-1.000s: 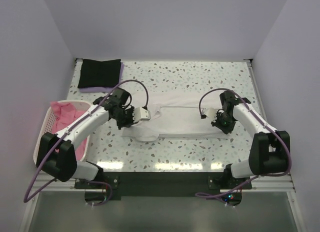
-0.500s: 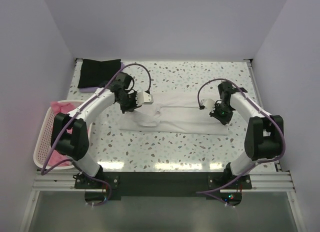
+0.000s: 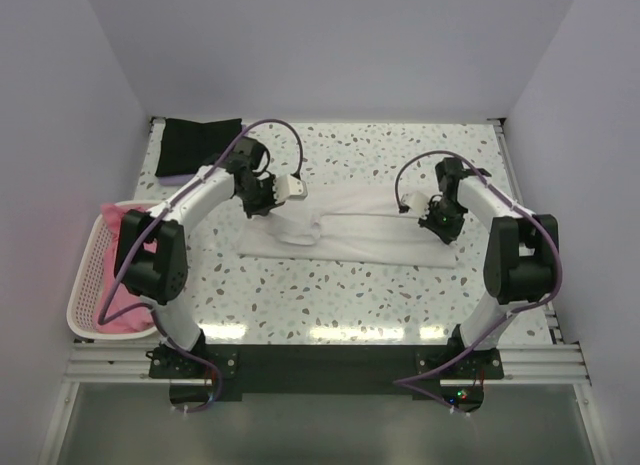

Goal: Fold and stack the t-shirts
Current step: Fold the tshirt

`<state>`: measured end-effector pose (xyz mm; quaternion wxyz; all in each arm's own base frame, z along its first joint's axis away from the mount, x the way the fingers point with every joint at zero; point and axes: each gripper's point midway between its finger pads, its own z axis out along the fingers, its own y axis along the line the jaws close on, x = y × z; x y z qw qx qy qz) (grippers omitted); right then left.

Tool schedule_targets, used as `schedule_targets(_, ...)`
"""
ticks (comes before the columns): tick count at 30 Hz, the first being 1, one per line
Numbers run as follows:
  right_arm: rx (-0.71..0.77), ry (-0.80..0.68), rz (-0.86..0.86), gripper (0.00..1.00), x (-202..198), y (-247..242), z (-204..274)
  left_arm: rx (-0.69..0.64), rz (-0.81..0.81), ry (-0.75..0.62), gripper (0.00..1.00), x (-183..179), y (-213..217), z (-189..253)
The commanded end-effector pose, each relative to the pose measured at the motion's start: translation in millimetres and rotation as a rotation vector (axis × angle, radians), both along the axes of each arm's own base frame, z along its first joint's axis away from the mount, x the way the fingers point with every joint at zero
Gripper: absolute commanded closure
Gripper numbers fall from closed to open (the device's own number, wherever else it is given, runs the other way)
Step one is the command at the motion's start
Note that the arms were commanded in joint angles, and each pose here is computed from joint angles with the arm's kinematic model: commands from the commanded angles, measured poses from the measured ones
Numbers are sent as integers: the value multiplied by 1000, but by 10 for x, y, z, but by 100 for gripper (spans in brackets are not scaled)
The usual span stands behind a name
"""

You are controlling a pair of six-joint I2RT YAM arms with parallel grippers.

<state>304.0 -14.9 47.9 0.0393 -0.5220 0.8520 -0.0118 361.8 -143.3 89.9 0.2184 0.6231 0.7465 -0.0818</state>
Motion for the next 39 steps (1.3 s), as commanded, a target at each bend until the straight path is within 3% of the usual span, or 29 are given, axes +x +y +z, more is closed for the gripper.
schedule_targets(1, -14, -57, 6, 100, 199, -68, 105, -29, -2, -68, 100, 222, -49, 108)
schedule_targets(35, -35, -66, -35, 100, 615, -102, -41, -9, 61, -28, 100, 396, 141, -216)
schedule_targets(38, -42, -52, -40, 98, 599, -115, -88, -7, 72, -12, 96, 377, 146, -272)
schedule_targets(39, -51, -53, -50, 93, 601, -135, -82, -12, 85, -16, 93, 397, 141, -271)
